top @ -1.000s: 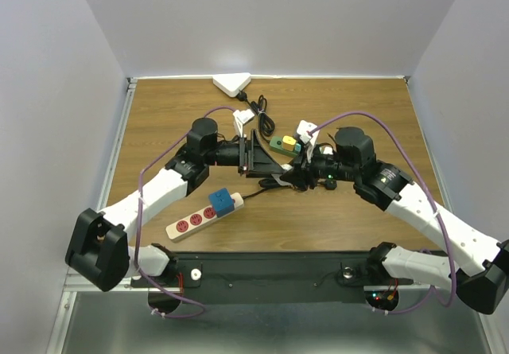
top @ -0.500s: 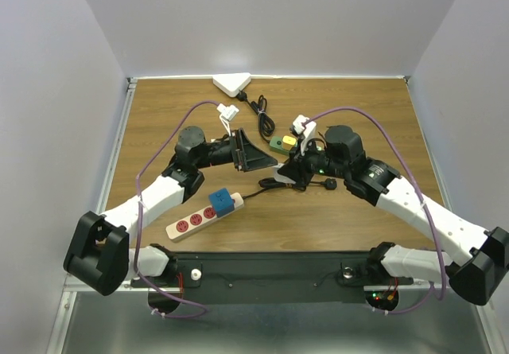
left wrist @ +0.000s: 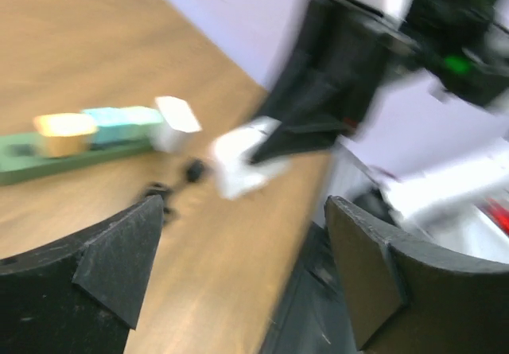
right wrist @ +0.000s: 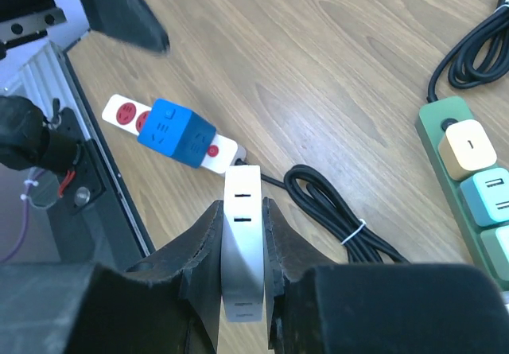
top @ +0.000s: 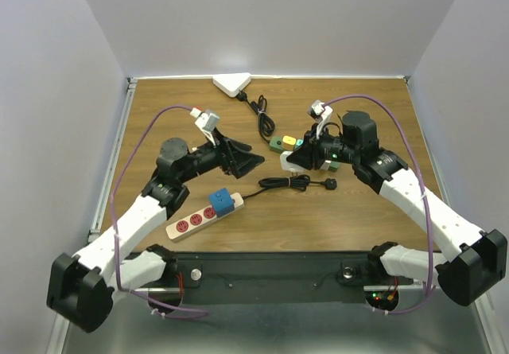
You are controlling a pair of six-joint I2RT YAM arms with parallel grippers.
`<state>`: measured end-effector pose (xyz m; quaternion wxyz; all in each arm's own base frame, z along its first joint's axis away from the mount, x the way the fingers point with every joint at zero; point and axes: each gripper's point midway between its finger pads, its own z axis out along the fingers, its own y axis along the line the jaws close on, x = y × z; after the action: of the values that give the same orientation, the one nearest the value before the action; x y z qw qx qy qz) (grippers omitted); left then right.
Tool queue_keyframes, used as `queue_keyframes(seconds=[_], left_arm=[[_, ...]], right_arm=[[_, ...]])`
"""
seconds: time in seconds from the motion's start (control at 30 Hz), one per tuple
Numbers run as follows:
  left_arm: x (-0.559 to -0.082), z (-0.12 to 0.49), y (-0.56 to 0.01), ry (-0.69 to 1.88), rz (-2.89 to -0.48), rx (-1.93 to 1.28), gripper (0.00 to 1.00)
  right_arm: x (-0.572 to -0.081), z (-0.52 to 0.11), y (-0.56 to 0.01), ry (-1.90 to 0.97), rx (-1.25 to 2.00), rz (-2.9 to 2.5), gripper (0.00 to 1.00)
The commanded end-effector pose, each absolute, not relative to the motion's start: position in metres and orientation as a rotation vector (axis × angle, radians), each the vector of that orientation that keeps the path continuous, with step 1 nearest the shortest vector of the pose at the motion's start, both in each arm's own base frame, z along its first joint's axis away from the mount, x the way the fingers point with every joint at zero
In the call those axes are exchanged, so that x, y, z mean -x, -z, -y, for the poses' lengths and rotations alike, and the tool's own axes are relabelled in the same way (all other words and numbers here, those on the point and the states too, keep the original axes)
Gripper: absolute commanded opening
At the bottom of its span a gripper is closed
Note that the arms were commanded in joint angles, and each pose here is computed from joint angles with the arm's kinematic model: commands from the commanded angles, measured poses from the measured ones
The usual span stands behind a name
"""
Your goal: Insert the plug
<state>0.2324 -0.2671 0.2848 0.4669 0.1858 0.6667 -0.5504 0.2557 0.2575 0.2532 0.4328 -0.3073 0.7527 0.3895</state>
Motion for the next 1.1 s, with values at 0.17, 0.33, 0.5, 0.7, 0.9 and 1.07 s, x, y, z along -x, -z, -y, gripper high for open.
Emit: queue_keyframes(seconds=[0.17,0.33,0.5,0.7,0.9,1.07], left_arm=[[-0.262,0.143,-0.2,0.572,-1.995,0.158,0.93],[-0.23,0.143,-0.174,0.565,-2.113,0.308,0.93],[-0.206,0.135,-0.16,0.511,-2.147,0.476,0.99],[-0.186,0.137,-0.136,0.508,-2.205,0.545,0.99],[-0.18,0.14,-0.121,0.502,-2.22,0.562,0.99],[-0.18,0.153,-0.104,0.533,-2.256,0.52,0.99]], right_arm=[[-0.271,-0.255,-0.299,-0.923,0.654,-1.755,0.0],[-0.277,-0.253,-0.293,-0.896,0.631,-1.777,0.0],[-0.274,-0.251,-0.289,-0.899,0.625,-1.778,0.0],[-0.268,-0.248,-0.288,-0.903,0.626,-1.77,0.0],[-0.263,-0.243,-0.286,-0.894,0.618,-1.766,0.0],[-0.262,-0.242,-0.287,-0.89,0.617,-1.763,0.0]])
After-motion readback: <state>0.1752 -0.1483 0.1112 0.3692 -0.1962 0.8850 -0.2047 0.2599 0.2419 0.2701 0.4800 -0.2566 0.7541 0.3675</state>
